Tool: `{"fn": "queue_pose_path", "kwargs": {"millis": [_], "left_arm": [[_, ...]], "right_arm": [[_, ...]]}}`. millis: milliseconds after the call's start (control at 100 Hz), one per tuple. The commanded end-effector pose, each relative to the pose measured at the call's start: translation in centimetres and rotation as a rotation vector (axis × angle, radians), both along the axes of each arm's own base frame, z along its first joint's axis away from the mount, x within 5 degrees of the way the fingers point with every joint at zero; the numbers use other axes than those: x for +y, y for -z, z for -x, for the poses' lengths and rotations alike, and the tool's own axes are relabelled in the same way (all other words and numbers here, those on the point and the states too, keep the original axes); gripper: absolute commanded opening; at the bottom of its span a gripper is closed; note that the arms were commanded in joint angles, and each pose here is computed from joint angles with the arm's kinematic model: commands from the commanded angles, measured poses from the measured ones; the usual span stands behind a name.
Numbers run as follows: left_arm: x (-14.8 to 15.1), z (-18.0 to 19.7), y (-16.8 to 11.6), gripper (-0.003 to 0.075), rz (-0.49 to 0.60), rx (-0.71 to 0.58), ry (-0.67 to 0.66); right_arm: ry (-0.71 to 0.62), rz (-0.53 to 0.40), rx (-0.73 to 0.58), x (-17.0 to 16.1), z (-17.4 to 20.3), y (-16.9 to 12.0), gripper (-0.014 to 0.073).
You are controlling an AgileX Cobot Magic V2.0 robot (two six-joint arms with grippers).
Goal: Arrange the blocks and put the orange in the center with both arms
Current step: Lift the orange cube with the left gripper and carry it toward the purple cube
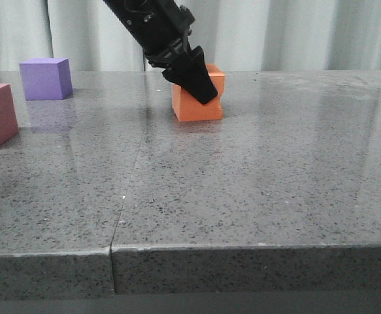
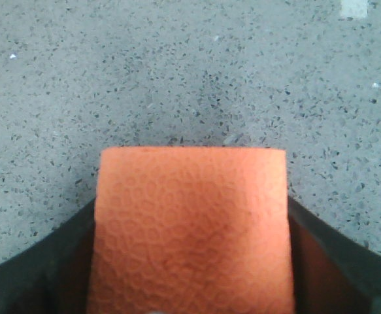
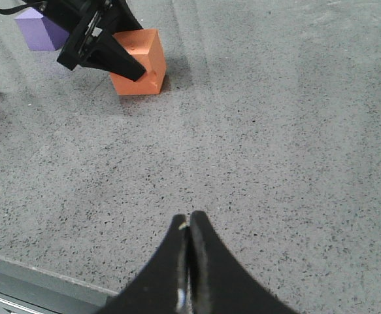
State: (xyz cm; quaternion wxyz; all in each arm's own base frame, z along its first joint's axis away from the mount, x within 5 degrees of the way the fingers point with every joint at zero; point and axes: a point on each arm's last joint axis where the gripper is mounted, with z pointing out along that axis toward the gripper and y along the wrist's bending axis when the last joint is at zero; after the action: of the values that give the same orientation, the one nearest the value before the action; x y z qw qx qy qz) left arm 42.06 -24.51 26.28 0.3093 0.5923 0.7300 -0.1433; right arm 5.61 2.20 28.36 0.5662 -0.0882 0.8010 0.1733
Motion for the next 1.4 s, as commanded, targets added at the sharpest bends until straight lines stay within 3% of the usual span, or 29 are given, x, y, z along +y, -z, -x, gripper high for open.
{"fn": "queue_pose_path", "kwargs": {"millis": [0,190,380,650,770,1000,1390], "left_arm": [[-0.2,0.9,-4.2,0.0335,0.079,-0.085,-0.003],[0.0,0.5,-5.5,0.0337,0.101,-0.080,-0.094],[1.3,-0.2,-8.8,0.0337,0.109,-0.074,-0.365],[3.6,0.2,-12.8,0.0336,0.102,-0.117,-0.641],[5.1,0.6,-14.1,0.0336,0.071,-0.163,-0.761],[8.8,1.2,-15.8,0.0336,0.074,-0.132,-0.922],[15.0,1.0,-17.3,0.0336,0.168,-0.053,-1.151]], "right_arm": [[-0.008,-0.024,-0.095,0.1,-0.1,-1.5,-0.0069],[-0.008,-0.024,-0.095,0.1,-0.1,-1.5,-0.0069],[-0.008,-0.024,-0.095,0.1,-0.1,-1.5,-0.0069],[-0.008,-0.024,-0.095,0.1,-0.1,-1.5,-0.0069],[-0.008,-0.024,-0.095,0.1,-0.1,-1.5,-0.0069],[-0.008,-0.024,-0.095,0.1,-0.1,-1.5,-0.0069],[-0.008,-0.024,-0.095,0.1,-0.1,-1.5,-0.0069]]}}
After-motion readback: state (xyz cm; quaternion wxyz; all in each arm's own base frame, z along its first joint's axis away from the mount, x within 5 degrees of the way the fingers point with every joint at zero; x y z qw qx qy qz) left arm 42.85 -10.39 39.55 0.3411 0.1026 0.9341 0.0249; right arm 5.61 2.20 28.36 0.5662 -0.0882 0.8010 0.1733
